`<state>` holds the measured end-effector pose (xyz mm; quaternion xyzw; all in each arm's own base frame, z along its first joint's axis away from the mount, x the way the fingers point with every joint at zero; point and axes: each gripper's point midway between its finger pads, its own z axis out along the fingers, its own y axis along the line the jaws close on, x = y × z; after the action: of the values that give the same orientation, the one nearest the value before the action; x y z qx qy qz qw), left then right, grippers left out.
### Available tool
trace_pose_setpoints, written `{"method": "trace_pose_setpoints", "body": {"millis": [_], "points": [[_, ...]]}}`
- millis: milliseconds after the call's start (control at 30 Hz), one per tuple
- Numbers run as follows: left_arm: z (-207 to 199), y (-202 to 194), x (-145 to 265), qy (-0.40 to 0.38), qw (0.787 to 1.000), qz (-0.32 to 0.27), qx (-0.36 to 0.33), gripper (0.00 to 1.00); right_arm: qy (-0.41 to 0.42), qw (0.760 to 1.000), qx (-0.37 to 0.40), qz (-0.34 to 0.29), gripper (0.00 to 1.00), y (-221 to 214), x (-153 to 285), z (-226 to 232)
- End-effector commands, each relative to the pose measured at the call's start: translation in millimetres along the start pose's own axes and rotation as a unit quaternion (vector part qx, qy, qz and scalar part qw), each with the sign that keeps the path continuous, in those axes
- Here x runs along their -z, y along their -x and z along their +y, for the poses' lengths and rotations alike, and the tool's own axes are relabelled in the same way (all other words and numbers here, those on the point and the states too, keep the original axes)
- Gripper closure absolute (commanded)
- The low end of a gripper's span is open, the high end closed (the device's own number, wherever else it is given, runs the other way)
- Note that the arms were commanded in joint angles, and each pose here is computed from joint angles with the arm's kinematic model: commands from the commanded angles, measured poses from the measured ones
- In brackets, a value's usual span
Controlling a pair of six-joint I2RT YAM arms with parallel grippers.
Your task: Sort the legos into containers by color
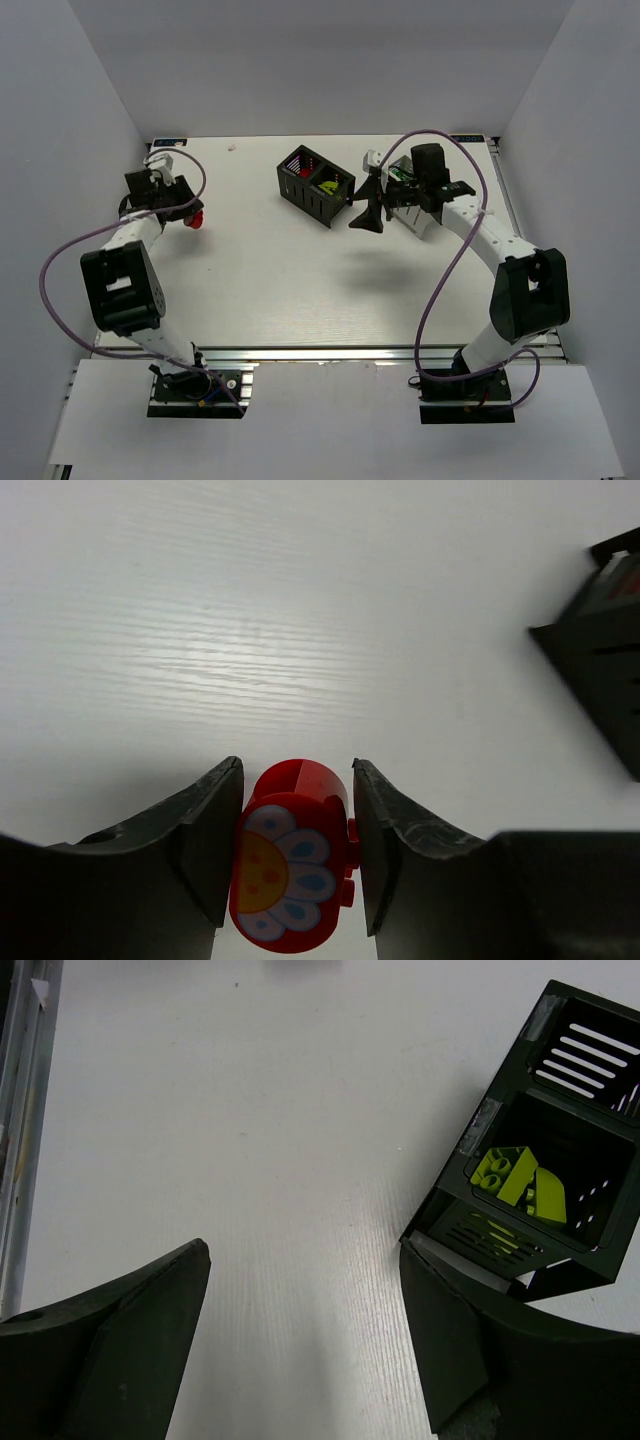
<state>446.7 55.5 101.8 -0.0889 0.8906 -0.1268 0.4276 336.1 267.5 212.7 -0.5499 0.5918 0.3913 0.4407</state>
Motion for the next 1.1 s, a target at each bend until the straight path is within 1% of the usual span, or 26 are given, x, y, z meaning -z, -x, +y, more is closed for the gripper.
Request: {"method": "trace_pose_setpoints", "body": {"millis": [0,67,100,133,200,233,267,300,333,400,433,500,533,633,700,733,833,867,900,967,1000,1067], "points": [[-69,30,27,-0.114,0.991,-0.063,0.026,0.85,-0.005,1.000,0.019,-0.024,0.20,21,5,5],[-94,39,35,-0.147,0.985,-0.089,0.029,0.85,-0.005,0.999,0.018,-0.028,0.24,22,5,5],[-114,41,41,-0.169,0.981,-0.097,0.023,0.85,-0.004,1.000,0.012,-0.028,0.27,22,5,6],[-126,44,45,-0.180,0.978,-0.101,0.033,0.85,-0.005,1.000,0.011,-0.029,0.32,23,5,6],[-151,52,52,-0.206,0.971,-0.122,0.029,0.86,-0.010,1.000,0.008,-0.028,0.38,23,5,4],[-160,55,54,-0.214,0.968,-0.124,0.039,0.85,-0.012,1.000,0.006,-0.028,0.44,25,6,3],[-168,61,55,-0.222,0.965,-0.135,0.038,0.85,-0.013,1.000,0.007,-0.028,0.47,26,6,3],[-181,61,55,-0.231,0.963,-0.134,0.036,0.85,-0.014,1.000,0.004,-0.025,0.49,25,7,4],[-185,64,55,-0.234,0.962,-0.137,0.041,0.86,-0.014,1.000,0.004,-0.025,0.55,25,7,5],[-212,68,58,-0.257,0.955,-0.142,0.034,0.86,-0.016,1.000,0.006,-0.025,0.63,26,9,7],[-217,70,56,-0.261,0.954,-0.143,0.039,0.86,-0.015,1.000,0.002,-0.024,0.70,23,9,9],[-229,78,58,-0.271,0.949,-0.153,0.040,0.86,-0.016,1.000,0.003,-0.025,0.79,24,11,13],[-231,80,55,-0.271,0.949,-0.153,0.045,0.86,-0.016,1.000,0.000,-0.025,0.87,21,11,15],[-242,95,56,-0.282,0.943,-0.171,0.054,0.86,-0.020,0.999,0.000,-0.026,0.96,23,15,20],[-248,100,51,-0.288,0.939,-0.177,0.061,0.86,-0.028,0.999,0.002,-0.024,0.97,22,18,22],[-254,110,53,-0.296,0.934,-0.187,0.066,0.86,-0.029,0.999,0.002,-0.024,0.97,21,19,23],[-267,109,37,-0.303,0.933,-0.179,0.074,0.86,-0.036,0.999,0.002,-0.023,0.97,18,24,27],[-273,118,37,-0.308,0.930,-0.188,0.073,0.87,-0.037,0.999,0.005,-0.025,0.97,21,26,29],[-278,111,23,-0.308,0.932,-0.175,0.076,0.87,-0.040,0.999,-0.002,-0.023,0.97,16,27,30],[-292,116,18,-0.319,0.928,-0.178,0.074,0.87,-0.042,0.999,-0.001,-0.025,0.97,17,29,32],[-292,110,3,-0.317,0.930,-0.168,0.080,0.87,-0.045,0.999,-0.005,-0.023,0.97,13,31,32],[-304,114,-1,-0.330,0.924,-0.171,0.089,0.88,-0.047,0.999,-0.005,-0.023,0.97,13,33,33]]}}
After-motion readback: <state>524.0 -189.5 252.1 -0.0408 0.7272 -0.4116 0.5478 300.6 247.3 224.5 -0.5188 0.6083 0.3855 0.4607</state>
